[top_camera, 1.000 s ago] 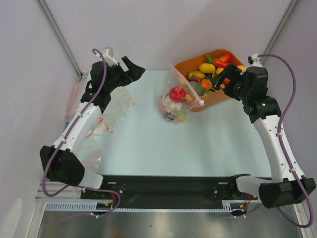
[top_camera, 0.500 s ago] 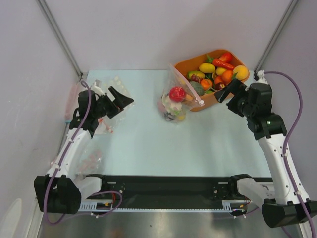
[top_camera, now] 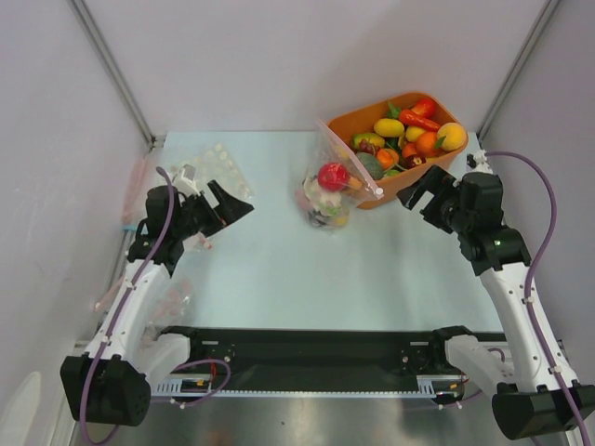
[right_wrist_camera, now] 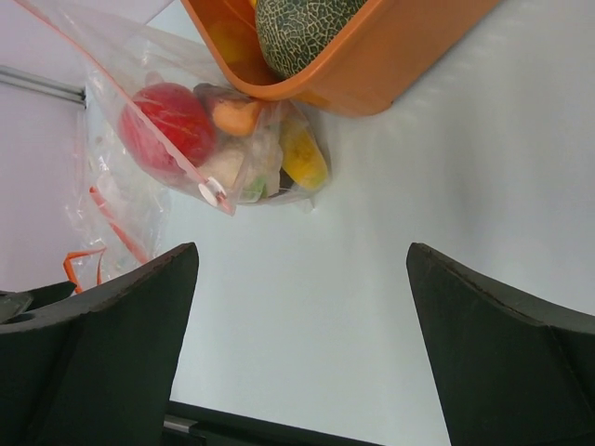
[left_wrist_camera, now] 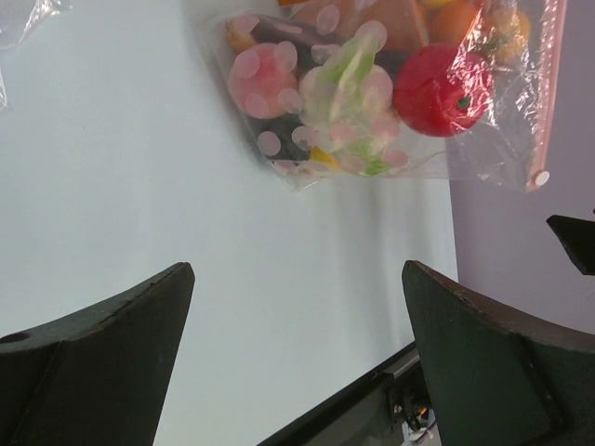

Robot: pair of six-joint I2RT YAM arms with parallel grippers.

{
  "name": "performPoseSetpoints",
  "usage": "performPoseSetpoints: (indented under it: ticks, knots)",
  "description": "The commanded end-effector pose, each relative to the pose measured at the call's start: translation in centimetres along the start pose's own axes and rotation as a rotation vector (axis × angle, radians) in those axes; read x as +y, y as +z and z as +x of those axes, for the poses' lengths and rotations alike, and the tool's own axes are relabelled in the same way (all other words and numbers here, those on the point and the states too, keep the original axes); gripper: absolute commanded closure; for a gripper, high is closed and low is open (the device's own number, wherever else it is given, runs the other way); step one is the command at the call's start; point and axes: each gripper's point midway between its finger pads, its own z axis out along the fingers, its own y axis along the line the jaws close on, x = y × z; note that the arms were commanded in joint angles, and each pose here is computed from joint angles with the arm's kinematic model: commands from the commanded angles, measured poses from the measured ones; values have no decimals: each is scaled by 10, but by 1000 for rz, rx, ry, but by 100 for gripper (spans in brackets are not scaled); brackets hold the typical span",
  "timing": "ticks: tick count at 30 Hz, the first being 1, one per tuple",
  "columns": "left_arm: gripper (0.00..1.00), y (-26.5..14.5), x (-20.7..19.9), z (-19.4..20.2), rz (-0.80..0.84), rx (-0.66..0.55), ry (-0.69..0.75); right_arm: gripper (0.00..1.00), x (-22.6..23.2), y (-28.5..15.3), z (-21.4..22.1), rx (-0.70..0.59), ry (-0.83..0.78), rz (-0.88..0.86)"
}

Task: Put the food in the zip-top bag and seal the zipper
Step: Reset both arms

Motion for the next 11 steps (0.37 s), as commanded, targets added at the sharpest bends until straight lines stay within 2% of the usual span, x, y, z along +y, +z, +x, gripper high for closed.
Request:
performPoseSetpoints:
  ticks: [1, 11]
  knots:
    - [0, -5, -8, -1, 43, -27, 41, 0, 9, -1, -11, -34, -58, -46]
    - [0, -6, -8, 1, 32, -49, -5, 0, 16, 10, -9, 6, -81, -67]
